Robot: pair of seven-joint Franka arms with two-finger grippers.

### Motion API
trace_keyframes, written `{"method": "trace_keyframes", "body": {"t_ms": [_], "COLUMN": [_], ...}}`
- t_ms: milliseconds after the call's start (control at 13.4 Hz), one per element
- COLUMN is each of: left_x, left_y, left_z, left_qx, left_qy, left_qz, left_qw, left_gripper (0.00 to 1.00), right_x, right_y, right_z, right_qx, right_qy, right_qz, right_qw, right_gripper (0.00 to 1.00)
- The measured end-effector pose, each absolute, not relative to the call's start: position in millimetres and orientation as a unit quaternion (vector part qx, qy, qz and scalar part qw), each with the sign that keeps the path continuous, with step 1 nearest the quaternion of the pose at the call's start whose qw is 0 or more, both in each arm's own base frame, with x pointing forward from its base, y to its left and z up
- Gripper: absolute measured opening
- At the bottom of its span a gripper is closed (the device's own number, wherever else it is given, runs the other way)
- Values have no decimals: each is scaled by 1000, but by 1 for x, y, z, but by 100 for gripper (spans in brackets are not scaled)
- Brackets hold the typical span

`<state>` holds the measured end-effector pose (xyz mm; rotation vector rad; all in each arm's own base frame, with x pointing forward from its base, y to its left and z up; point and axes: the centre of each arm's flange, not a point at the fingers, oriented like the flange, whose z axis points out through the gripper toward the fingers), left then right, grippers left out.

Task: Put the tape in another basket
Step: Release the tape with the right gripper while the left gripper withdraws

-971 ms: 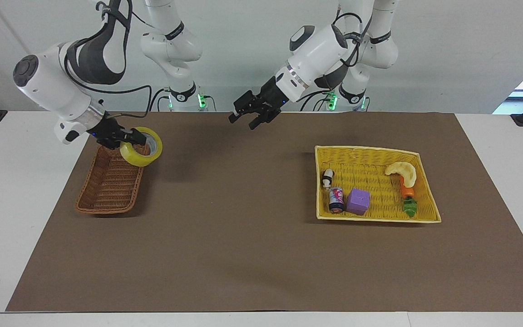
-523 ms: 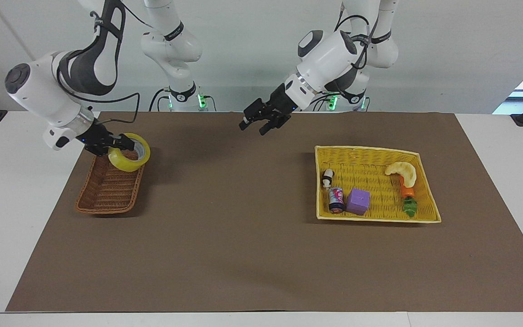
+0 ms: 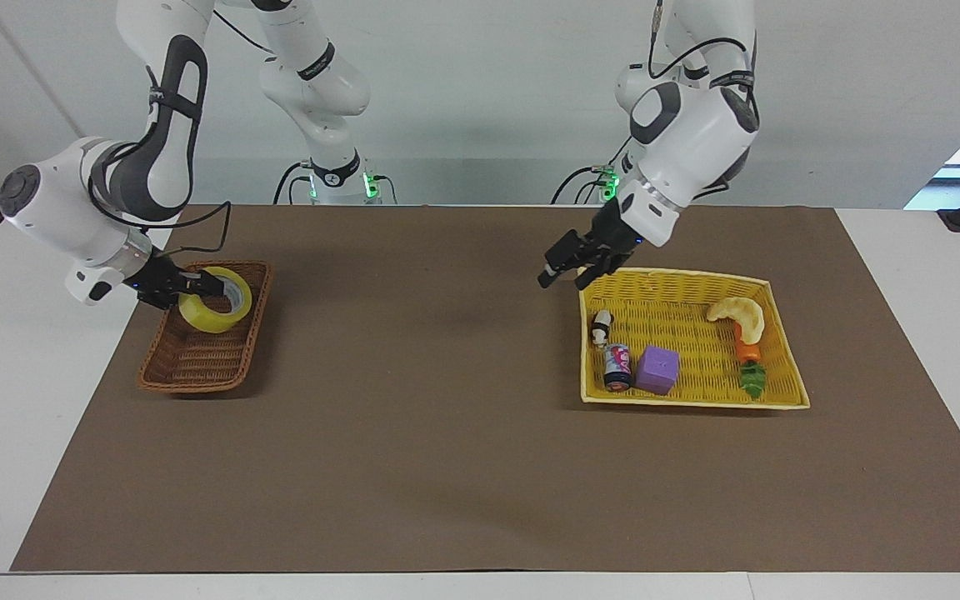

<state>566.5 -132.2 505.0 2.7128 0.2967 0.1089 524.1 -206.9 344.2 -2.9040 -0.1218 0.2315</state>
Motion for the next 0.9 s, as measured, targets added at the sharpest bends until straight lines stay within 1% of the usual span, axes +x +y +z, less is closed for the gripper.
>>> {"method": "trace_keyframes", "body": {"t_ms": [75, 149, 299, 448, 598, 672, 896], "left_x": [569, 571, 573, 574, 574, 573, 572], "left_y": [-118, -106, -82, -55, -34, -29, -25], "left_z": [514, 521, 533, 548, 565, 574, 587], "left_qx": [980, 986, 994, 997, 998, 998, 998], "left_qy": [89, 70, 28, -5, -28, -35, -46], "left_qz": [39, 40, 40, 38, 35, 34, 33], "left_qw": [174, 147, 100, 68, 36, 27, 16], "left_gripper": [100, 100, 100, 100, 100, 100, 100], "right_x": [523, 523, 523, 523, 524, 525, 534], "right_y": [-207, -206, -207, -207, -208, -208, -210], "right_z": [340, 338, 338, 338, 339, 340, 354], "right_qx": [-989, -989, -989, -989, -989, -989, -991], "right_qy": [-41, -41, -41, -40, -38, -37, -39], "right_qz": [82, 84, 84, 84, 82, 79, 64], "right_qw": [114, 115, 115, 115, 116, 117, 112], "right_gripper": [20, 29, 55, 74, 96, 100, 100]}}
